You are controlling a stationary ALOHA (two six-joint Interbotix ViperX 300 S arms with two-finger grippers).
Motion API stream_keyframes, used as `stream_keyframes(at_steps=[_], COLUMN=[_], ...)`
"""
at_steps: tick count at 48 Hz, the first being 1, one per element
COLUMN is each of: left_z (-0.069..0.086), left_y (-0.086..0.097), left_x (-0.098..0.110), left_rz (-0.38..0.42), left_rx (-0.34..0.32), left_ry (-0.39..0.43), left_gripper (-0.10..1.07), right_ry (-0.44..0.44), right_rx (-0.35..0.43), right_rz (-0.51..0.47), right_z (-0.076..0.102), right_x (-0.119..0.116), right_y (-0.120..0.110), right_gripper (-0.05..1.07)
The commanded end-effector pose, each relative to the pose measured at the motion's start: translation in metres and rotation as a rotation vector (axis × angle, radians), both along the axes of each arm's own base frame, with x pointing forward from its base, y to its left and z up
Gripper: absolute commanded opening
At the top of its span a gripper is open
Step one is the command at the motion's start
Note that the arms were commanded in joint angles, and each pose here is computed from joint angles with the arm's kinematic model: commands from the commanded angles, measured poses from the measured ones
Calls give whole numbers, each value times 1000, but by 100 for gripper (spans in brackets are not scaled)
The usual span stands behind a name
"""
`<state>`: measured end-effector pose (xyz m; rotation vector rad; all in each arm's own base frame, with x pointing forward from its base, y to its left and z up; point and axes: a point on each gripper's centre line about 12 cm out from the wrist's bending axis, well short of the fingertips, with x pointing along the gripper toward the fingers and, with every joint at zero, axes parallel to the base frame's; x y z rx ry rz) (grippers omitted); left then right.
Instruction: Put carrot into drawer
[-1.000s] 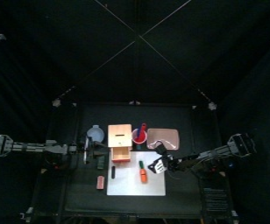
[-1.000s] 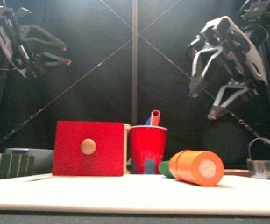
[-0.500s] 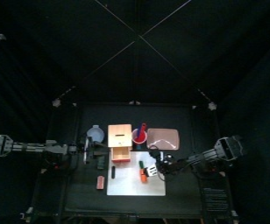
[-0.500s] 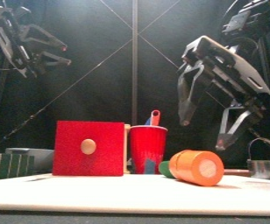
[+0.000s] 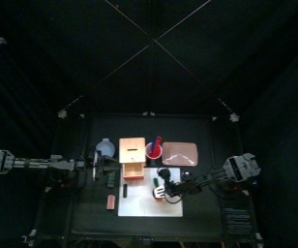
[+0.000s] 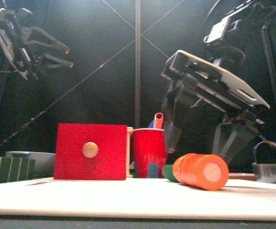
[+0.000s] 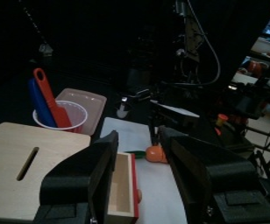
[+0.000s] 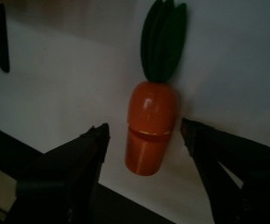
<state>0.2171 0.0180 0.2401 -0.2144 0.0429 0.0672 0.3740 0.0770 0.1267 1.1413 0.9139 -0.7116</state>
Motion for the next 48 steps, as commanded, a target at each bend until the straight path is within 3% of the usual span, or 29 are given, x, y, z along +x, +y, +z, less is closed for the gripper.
stream_keyframes(at_steps=[1,10,16,24,39,48], left_z=[5,5,4,4,4,2], left_y=[1,0,0,0,1,1], left_x=[2,2,1,1,1,1], left_rz=[1,-1,-1,0,4,8], left_rx=[6,6,6,4,3,-9], left_ry=[-19,-18,-15,-17,-17,-10], left_gripper=[80,80,80,80,80,80], right_ry=[-18,1,-11,-90,-311,-427], right_rx=[6,-1,-12,-61,-347,-432], right_rz=[-2,-5,4,28,117,171], right_z=[8,0,3,37,112,127], right_x=[5,7,10,14,36,65], right_y=[2,0,0,-9,-53,-76], right_gripper=[88,68,65,65,64,64])
